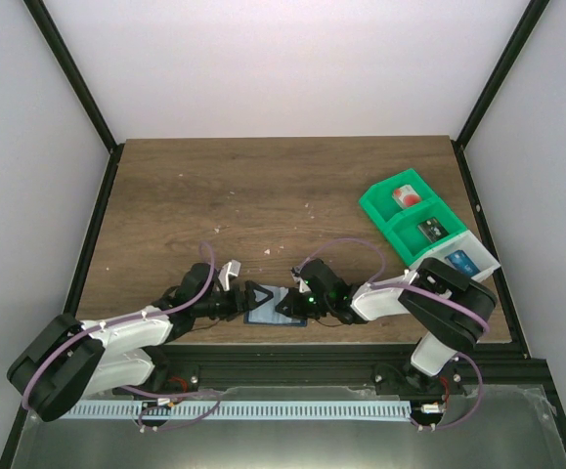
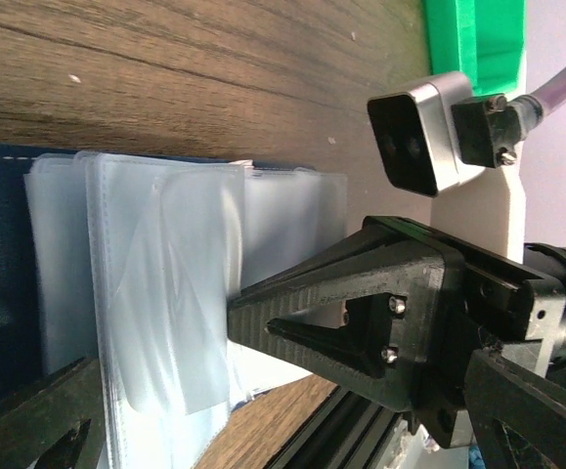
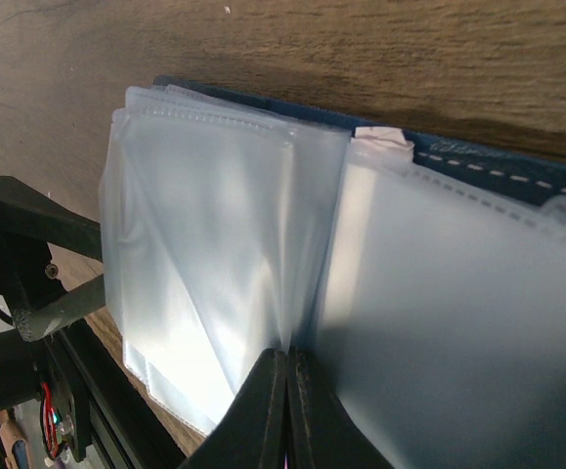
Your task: Take the credit cards out of the card holder
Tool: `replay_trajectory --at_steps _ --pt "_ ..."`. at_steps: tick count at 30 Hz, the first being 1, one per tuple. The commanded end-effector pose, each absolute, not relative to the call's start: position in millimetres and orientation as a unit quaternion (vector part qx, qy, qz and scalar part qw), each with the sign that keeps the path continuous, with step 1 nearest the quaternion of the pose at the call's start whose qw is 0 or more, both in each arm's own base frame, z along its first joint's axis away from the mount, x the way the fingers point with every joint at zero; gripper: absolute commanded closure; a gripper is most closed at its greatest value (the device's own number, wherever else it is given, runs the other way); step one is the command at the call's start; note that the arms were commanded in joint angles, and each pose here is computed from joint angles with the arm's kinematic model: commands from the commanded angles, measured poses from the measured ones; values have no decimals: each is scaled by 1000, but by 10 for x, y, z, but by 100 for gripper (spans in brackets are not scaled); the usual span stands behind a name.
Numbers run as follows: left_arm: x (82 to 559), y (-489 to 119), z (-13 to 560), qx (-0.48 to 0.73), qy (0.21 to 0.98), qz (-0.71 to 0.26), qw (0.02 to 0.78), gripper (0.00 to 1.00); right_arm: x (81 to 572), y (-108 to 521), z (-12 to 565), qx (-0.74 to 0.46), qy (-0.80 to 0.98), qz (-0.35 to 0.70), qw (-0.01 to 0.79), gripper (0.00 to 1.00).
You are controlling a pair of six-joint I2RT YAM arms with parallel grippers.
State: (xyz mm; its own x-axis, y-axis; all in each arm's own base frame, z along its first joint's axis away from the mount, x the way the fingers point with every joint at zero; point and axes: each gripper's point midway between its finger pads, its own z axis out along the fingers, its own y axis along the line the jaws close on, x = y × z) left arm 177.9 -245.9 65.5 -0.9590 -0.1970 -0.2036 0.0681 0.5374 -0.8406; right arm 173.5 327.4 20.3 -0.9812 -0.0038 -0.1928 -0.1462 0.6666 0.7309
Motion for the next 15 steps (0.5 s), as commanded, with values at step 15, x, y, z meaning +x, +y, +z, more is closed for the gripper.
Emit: replay_trajectory --at_steps 15 --pt "1728 -2691 1102 0 816 -562 136 0 1724 3298 242 -58 903 414 101 88"
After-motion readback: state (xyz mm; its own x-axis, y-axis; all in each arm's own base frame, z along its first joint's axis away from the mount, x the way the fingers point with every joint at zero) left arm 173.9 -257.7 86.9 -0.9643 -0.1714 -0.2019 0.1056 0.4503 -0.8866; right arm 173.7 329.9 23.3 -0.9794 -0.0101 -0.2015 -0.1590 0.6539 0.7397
